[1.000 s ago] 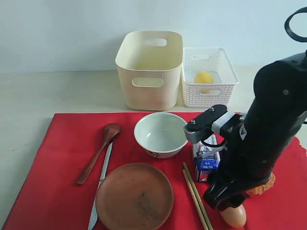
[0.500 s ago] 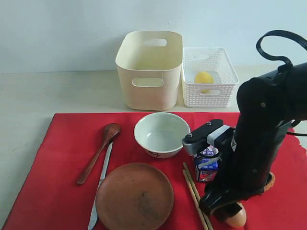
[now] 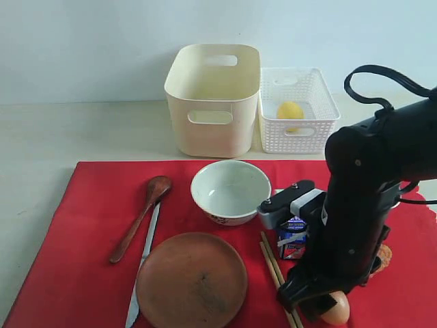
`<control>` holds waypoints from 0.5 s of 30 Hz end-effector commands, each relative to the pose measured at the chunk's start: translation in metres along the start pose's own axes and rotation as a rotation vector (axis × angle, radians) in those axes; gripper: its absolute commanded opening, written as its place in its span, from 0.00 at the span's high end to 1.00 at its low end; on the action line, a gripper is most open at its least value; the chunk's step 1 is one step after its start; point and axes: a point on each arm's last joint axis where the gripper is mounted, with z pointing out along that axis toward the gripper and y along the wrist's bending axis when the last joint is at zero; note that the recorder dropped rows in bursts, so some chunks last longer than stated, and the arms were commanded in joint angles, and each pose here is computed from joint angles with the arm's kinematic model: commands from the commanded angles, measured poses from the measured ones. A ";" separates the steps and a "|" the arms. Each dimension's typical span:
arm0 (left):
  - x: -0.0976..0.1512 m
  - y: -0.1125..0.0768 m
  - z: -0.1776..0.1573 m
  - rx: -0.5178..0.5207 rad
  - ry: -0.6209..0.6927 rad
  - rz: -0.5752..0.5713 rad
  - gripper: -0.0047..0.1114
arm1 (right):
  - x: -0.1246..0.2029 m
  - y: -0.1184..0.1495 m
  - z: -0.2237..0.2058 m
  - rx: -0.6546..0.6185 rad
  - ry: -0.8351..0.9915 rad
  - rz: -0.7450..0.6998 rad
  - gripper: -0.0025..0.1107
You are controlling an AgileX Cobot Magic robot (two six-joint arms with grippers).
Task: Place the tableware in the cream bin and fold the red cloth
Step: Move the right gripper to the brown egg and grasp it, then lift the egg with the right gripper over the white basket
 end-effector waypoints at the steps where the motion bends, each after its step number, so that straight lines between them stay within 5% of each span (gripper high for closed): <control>1: 0.000 0.000 0.000 -0.005 -0.010 0.000 0.96 | -0.003 0.000 0.002 0.008 -0.025 0.014 0.56; 8: 0.000 0.000 0.000 -0.005 -0.010 0.000 0.96 | -0.007 -0.001 0.001 0.010 -0.065 0.014 0.95; 15: 0.000 0.000 0.000 -0.005 -0.010 0.000 0.96 | -0.008 0.000 -0.023 0.022 -0.145 -0.005 0.98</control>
